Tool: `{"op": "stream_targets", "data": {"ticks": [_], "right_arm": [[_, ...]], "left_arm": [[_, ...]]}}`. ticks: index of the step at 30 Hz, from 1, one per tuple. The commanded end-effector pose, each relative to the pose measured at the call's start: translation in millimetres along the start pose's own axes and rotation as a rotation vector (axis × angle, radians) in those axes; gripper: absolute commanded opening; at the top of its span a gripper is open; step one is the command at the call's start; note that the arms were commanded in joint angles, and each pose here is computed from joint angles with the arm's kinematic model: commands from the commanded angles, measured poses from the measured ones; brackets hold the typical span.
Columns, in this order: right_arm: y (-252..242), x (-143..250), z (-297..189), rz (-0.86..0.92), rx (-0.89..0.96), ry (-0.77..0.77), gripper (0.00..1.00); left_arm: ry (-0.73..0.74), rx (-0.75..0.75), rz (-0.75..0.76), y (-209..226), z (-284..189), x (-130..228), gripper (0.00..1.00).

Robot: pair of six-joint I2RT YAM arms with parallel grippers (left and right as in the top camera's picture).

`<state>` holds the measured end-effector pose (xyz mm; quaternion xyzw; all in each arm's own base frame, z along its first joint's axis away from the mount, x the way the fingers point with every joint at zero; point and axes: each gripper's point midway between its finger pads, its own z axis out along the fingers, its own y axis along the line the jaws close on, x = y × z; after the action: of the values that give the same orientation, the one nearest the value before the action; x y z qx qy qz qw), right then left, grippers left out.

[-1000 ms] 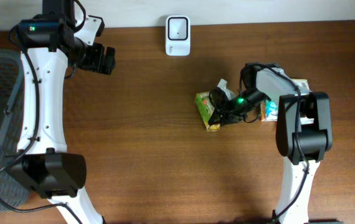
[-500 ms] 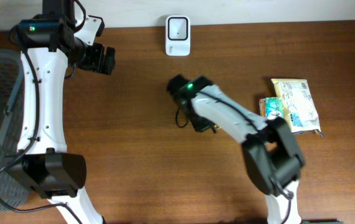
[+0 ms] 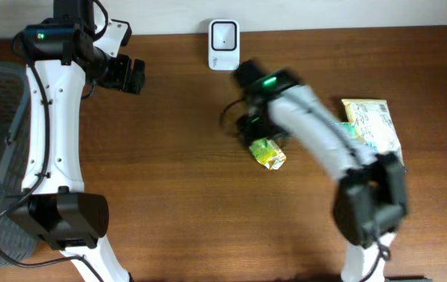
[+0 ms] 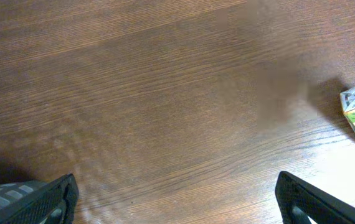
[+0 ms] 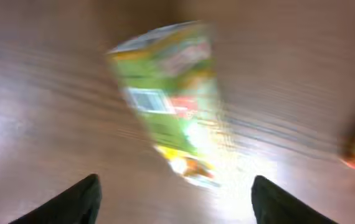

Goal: Scan the item barcode
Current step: 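Lift the green pouch and hold its barcode to the scanner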

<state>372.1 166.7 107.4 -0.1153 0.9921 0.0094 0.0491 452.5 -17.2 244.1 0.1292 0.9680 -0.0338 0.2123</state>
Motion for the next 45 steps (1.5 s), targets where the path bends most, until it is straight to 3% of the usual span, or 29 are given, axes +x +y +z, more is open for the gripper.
{"op": "stream_targets", "data": {"ticks": [1, 2, 6, 12, 15, 16, 17, 19, 23, 25, 29, 33, 38, 42, 45], "right_arm": [[-22, 6, -8, -0.015, -0.349, 0.042, 0.86], [-28, 13, 0, -0.004, -0.455, 0.061, 0.86], [-27, 51, 61, 0.046, -0.560, 0.129, 0.85], [-15, 46, 95, 0.014, -0.629, 0.005, 0.69], [-16, 47, 105, 0.008, -0.607, 0.010, 0.43], [-16, 48, 108, 0.010, -0.609, 0.015, 0.24], [-16, 48, 108, 0.011, -0.609, 0.017, 0.12], [-14, 48, 104, 0.019, -0.636, 0.013, 0.06], [10, 22, 26, -0.029, -0.900, -0.146, 0.05], [28, 13, -56, -0.151, -1.061, -0.293, 0.04], [43, 18, -176, -0.278, -1.199, -0.505, 0.04], [44, 23, -204, -0.279, -1.206, -0.542, 0.04], [41, -7, -227, -0.157, -1.251, -0.561, 0.04], [33, -38, -199, 0.018, -0.968, -0.598, 0.04], [28, -75, -197, -0.020, -0.425, -0.654, 0.04]], "left_arm": [[-0.022, 0.002, 0.015, 2, -6, -3, 0.99], [-0.022, 0.002, 0.015, 2, -6, -3, 0.99], [-0.022, 0.002, 0.015, 2, -6, -3, 0.99], [-0.022, 0.002, 0.015, 2, -6, -3, 0.99], [-0.022, 0.002, 0.015, 2, -6, -3, 0.99], [-0.022, 0.002, 0.015, 2, -6, -3, 0.99], [-0.022, 0.002, 0.015, 2, -6, -3, 0.99], [-0.022, 0.002, 0.015, 2, -6, -3, 0.99], [-0.022, 0.002, 0.015, 2, -6, -3, 0.99], [-0.022, 0.002, 0.015, 2, -6, -3, 0.99], [-0.022, 0.002, 0.015, 2, -6, -3, 0.99], [-0.022, 0.002, 0.015, 2, -6, -3, 0.99], [-0.022, 0.002, 0.015, 2, -6, -3, 0.99], [-0.022, 0.002, 0.015, 2, -6, -3, 0.99], [-0.022, 0.002, 0.015, 2, -6, -3, 0.99]]}}
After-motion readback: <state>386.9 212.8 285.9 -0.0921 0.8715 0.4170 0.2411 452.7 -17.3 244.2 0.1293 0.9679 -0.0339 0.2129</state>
